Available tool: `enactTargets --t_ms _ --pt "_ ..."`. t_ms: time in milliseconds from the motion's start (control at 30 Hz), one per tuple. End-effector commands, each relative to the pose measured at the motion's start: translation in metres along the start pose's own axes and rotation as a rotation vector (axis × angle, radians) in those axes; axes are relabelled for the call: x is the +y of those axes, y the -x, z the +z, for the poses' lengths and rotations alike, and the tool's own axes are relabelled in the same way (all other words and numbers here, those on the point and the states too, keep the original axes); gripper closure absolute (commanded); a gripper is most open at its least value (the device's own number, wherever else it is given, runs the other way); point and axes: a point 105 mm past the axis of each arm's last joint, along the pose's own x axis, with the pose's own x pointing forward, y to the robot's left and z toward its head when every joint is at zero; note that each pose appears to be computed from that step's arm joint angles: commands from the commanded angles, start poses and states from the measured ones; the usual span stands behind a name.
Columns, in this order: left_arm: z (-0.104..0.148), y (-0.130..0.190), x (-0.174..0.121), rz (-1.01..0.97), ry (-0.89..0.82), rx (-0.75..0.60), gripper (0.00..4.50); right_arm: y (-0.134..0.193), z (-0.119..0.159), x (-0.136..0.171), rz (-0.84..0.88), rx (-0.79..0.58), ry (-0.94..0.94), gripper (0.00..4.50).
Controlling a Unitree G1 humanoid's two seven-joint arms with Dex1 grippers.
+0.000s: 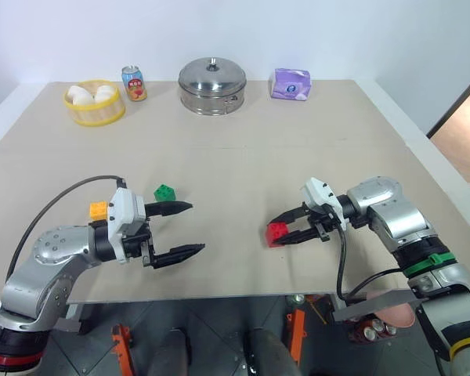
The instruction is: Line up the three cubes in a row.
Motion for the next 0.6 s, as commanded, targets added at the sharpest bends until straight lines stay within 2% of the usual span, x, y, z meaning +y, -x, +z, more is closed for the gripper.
enactTargets --t_ms 33,600 --pt "0.008 -0.003 0.000 -0.013 -0.037 -0.021 0.00 0.004 0.001 0.000 0.001 -0.017 0.053 3.23" --pt "0.011 -0.004 0.003 0.018 -0.022 -0.041 0.00 0.001 -0.012 -0.006 -0.005 0.012 0.084 3.23"
